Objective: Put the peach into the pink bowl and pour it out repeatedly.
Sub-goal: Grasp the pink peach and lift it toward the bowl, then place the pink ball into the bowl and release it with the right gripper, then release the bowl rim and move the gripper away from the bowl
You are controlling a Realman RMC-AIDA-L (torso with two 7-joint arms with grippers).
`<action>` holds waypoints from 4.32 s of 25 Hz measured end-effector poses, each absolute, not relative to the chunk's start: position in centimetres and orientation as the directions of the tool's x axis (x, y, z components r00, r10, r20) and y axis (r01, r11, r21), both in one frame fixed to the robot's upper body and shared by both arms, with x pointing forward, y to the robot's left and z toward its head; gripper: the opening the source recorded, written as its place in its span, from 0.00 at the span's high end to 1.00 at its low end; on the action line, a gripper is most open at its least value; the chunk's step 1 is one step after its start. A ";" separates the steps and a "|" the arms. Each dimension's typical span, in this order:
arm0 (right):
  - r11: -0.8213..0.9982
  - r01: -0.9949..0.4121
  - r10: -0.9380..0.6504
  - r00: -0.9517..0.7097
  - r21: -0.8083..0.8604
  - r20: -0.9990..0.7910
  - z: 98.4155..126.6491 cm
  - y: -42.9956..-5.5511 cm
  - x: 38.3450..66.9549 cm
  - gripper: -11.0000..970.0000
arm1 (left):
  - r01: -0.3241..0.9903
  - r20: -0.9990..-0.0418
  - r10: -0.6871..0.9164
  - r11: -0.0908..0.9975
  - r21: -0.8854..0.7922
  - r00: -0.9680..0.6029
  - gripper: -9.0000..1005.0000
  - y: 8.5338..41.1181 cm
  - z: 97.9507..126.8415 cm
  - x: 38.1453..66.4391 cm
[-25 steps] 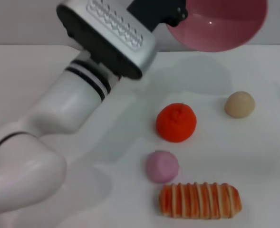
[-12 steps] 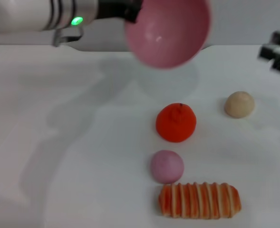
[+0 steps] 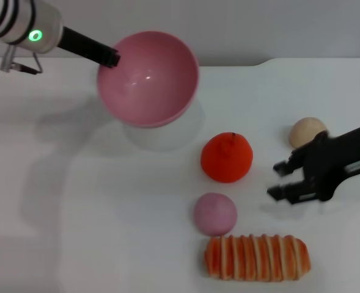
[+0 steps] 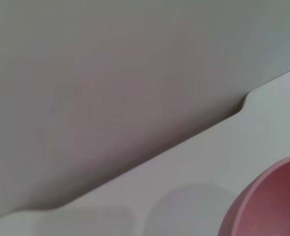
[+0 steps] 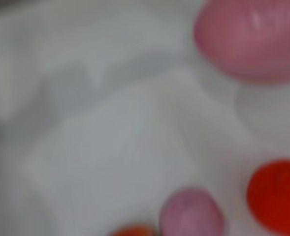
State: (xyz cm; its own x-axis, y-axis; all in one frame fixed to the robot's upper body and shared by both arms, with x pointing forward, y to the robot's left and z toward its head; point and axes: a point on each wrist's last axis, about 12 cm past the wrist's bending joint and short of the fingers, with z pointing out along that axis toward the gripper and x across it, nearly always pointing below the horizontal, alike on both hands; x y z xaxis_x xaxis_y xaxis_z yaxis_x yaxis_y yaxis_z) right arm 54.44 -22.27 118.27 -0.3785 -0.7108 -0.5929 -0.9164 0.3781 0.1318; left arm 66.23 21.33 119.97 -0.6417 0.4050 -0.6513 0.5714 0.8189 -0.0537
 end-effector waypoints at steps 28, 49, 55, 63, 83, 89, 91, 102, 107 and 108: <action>0.239 -0.970 -0.862 -0.228 0.034 -0.453 111.1 -13.1 56.1 0.59 | 0.518 -0.572 0.377 0.849 -0.100 -0.729 0.95 24.7 117.7 64.4; 0.210 -0.977 -0.830 -0.167 -0.021 -0.532 115.2 -13.6 55.9 0.88 | 0.529 -0.568 0.390 0.843 -0.095 -0.725 0.95 24.6 117.5 64.3; 0.203 -0.961 -0.785 -0.045 -0.187 -0.618 124.1 -14.6 54.0 0.96 | 0.527 -0.562 0.391 0.844 -0.098 -0.729 0.95 24.8 117.4 64.2; 0.290 -0.889 -0.703 0.054 -0.354 -0.710 129.4 -14.5 54.1 0.93 | 0.557 -0.533 0.417 0.821 -0.125 -0.736 0.95 23.5 116.8 63.5; 0.246 -0.927 -0.663 0.051 -0.282 -0.747 123.0 -9.2 57.8 0.84 | 0.615 -0.489 0.480 0.773 -0.156 -0.728 0.95 21.0 116.1 62.6; 0.276 -0.918 -0.648 0.042 -0.286 -0.761 122.9 -9.9 57.8 0.73 | 0.613 -0.488 0.478 0.775 -0.157 -0.730 0.95 21.0 116.1 62.6; 0.290 -0.911 -0.638 0.043 -0.292 -0.769 123.0 -10.2 57.7 0.64 | 0.612 -0.489 0.477 0.776 -0.156 -0.730 0.95 21.0 116.0 62.7; 0.516 -0.820 -0.218 0.152 -0.247 -0.964 123.8 -20.3 56.9 0.53 | 0.598 -0.481 0.468 0.786 -0.158 -0.742 0.95 21.7 115.7 62.5; 0.623 -0.760 0.224 0.400 -0.185 -0.889 122.1 -28.6 54.7 0.53 | 0.595 -0.478 0.466 0.788 -0.160 -0.745 0.95 21.9 115.6 62.4; 0.668 -0.724 0.274 0.451 -0.169 -0.849 121.5 -30.2 54.2 0.53 | 0.595 -0.478 0.466 0.788 -0.160 -0.745 0.95 21.9 115.6 62.4</action>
